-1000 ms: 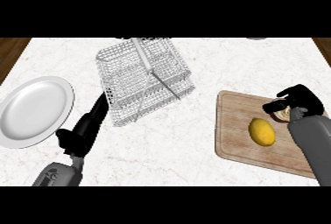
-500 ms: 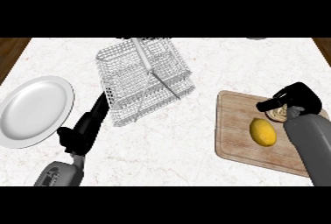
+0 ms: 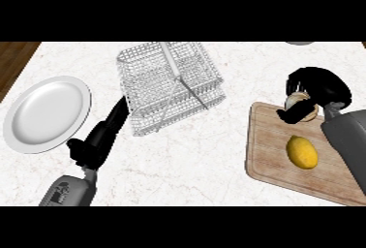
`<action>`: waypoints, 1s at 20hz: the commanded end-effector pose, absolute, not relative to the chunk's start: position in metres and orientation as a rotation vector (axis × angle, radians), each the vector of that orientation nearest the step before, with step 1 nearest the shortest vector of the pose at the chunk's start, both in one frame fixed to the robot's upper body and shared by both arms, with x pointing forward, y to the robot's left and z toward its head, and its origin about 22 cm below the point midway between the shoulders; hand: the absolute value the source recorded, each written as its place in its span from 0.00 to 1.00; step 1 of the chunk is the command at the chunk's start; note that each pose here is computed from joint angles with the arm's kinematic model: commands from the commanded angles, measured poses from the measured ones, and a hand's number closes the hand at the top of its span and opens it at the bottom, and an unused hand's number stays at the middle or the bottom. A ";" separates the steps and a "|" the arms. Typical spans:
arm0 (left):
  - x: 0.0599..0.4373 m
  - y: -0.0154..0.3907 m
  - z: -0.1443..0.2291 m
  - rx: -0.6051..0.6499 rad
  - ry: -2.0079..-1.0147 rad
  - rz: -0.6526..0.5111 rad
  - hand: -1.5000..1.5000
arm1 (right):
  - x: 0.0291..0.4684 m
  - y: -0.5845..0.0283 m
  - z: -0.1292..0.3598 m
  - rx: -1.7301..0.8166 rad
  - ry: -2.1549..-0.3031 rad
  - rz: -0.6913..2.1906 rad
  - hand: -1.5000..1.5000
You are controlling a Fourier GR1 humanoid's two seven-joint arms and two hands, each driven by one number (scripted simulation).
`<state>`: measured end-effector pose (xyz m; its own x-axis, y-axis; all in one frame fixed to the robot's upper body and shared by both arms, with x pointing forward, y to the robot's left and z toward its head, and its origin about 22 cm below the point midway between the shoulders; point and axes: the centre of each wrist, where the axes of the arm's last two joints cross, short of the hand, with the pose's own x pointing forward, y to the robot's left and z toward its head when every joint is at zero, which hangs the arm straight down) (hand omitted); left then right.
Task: Pick the cupcake from the cutting board and place it in the tiered basket
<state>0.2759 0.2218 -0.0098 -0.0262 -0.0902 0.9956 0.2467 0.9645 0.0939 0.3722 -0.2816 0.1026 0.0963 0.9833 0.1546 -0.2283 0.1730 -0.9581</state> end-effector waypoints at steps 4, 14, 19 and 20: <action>0.273 0.224 -0.019 -0.120 -1.548 -0.256 0.50 | 0.396 -0.314 0.152 -0.588 -1.537 1.135 1.00; 0.267 0.220 -0.016 -0.088 -1.548 -0.258 0.50 | 0.430 -0.287 0.251 -0.318 -1.816 1.082 1.00; 0.269 0.237 -0.024 -0.091 -1.547 -0.229 0.50 | 0.437 -0.215 0.285 -0.256 -1.810 1.039 1.00; 0.271 0.235 -0.016 -0.096 -1.532 -0.243 0.50 | 0.439 -0.215 0.307 -0.255 -1.815 1.026 1.00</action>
<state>0.2711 0.2336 -0.0162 -0.0176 -0.0943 0.9954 0.2134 0.9723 0.0959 0.4357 -0.2498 0.2700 -0.4802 0.6095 0.6308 -0.2449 0.5974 -0.7637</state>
